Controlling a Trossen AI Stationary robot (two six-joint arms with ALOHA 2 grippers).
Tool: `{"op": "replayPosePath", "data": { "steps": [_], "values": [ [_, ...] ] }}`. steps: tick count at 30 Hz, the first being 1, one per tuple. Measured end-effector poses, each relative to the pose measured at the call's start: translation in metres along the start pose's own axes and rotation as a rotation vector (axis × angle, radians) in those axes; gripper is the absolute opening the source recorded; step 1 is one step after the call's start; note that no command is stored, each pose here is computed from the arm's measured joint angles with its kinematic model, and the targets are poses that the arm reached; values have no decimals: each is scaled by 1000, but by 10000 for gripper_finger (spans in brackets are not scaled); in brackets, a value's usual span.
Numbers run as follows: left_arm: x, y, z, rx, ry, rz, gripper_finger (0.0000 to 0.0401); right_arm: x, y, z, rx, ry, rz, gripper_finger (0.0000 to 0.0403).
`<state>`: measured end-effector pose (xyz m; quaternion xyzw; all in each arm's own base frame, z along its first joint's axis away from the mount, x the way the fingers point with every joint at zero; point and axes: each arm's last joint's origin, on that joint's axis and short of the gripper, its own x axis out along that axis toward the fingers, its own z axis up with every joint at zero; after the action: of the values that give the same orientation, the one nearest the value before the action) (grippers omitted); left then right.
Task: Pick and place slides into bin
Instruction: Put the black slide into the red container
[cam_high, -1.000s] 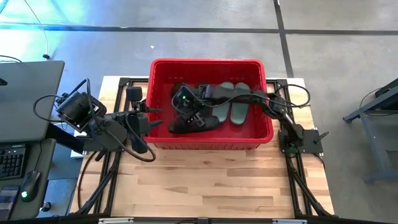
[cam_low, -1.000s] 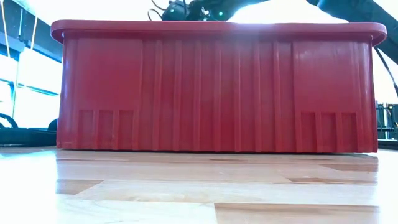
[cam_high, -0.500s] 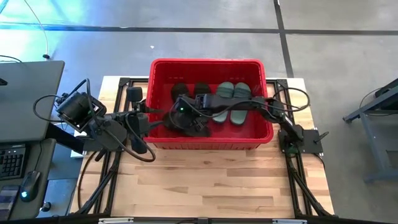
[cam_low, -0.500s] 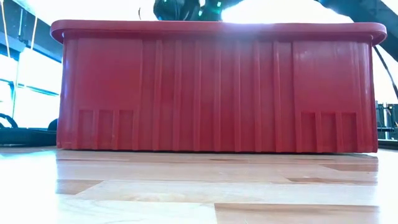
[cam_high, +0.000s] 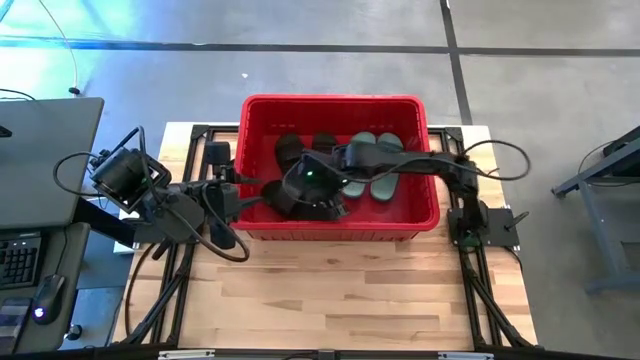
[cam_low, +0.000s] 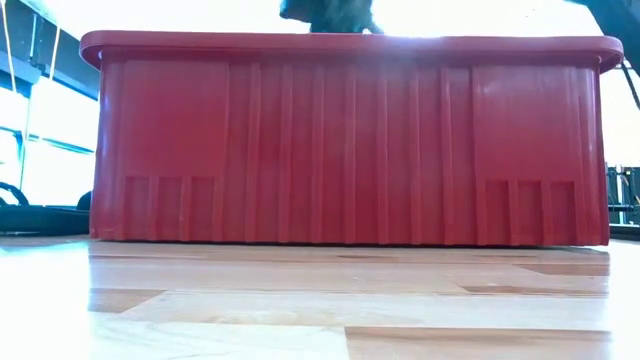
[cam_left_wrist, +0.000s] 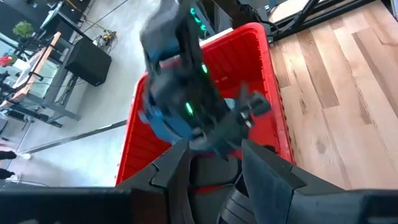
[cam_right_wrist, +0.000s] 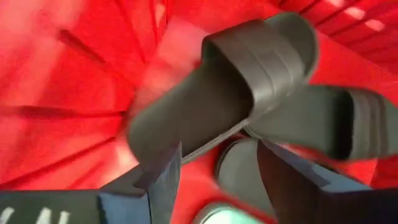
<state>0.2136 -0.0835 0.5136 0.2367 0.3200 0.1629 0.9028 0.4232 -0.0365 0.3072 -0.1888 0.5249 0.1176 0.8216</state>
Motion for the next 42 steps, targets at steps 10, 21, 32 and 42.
{"op": "replayPosePath", "data": {
  "steps": [10,21,32,42],
  "values": [
    [-1,1,-1,-3,-3,1,131,-145,23,-22,241,-293,-114,189],
    [-20,20,-12,-66,-47,-54,131,-277,66,-90,436,-626,-142,185],
    [-26,27,-60,-198,22,-27,131,-291,85,-116,324,-567,-69,182],
    [-17,20,-130,-474,-31,8,131,-300,90,-134,269,-563,-14,148]
  ]
}}
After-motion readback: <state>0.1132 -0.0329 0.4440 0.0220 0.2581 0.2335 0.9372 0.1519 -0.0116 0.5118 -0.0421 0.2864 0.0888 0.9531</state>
